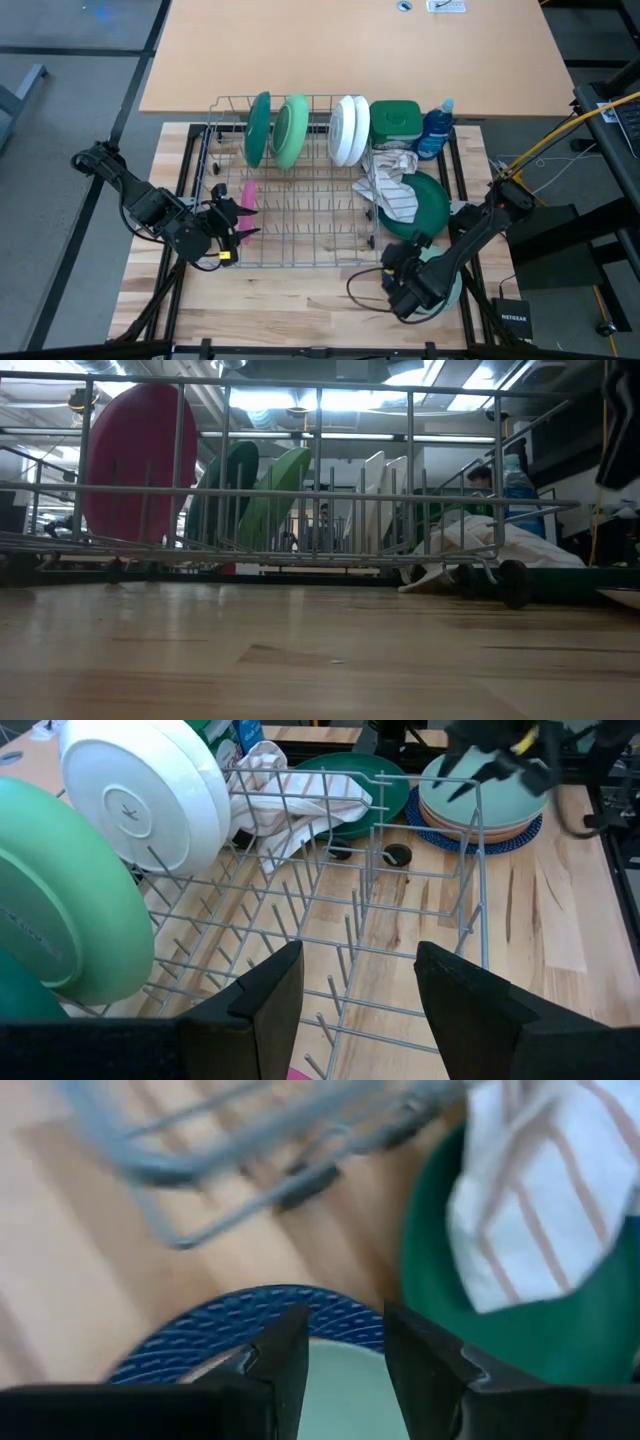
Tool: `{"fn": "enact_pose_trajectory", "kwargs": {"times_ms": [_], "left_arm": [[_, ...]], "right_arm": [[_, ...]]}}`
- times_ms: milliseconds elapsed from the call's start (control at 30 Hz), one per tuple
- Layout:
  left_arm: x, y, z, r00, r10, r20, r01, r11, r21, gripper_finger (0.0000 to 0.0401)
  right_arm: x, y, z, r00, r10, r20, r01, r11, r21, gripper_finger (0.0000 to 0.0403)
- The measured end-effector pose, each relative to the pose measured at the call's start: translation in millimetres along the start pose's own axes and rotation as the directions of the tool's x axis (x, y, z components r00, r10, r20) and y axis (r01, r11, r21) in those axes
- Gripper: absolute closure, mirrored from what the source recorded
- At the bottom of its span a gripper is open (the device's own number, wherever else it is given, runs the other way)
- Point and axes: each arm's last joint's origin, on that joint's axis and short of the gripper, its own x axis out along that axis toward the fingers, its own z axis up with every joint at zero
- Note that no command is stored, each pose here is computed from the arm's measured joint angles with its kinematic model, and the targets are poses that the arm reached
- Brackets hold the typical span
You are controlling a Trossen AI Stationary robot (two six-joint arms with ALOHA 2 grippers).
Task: Sort dishes
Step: Put the green plate in the dish rack
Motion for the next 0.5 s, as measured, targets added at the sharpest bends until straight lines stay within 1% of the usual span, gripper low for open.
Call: {"fn": "enact_pose_trajectory", "kwargs": {"times_ms": [100,200,333,500], "left_arm": [[0.0,0.0,0.0,1.000,0.000,0.000,0.000,1.000,-0.001,0.0217],[0.0,0.0,0.0,1.000,0.000,0.000,0.000,1.000,-0.003,0.0217],[0.0,0.0,0.0,1.000,0.000,0.000,0.000,1.000,-0.007,0.0217],[0.0,0.0,-0.1,1.000,0.000,0.000,0.000,1.000,-0.008,0.0217]], "right_arm": [[11.4,-5.6,-6.2,0.997,-0.070,0.027,0.070,0.997,0.033,0.0272],[22.8,-9.2,-13.0,0.994,-0.106,0.018,0.106,0.994,0.022,0.0272],[38.5,-9.7,-21.9,0.994,-0.106,0.009,0.106,0.994,0.023,0.0272],[53.9,-8.6,-21.7,0.996,-0.081,0.025,0.078,0.993,0.083,0.0272]]}}
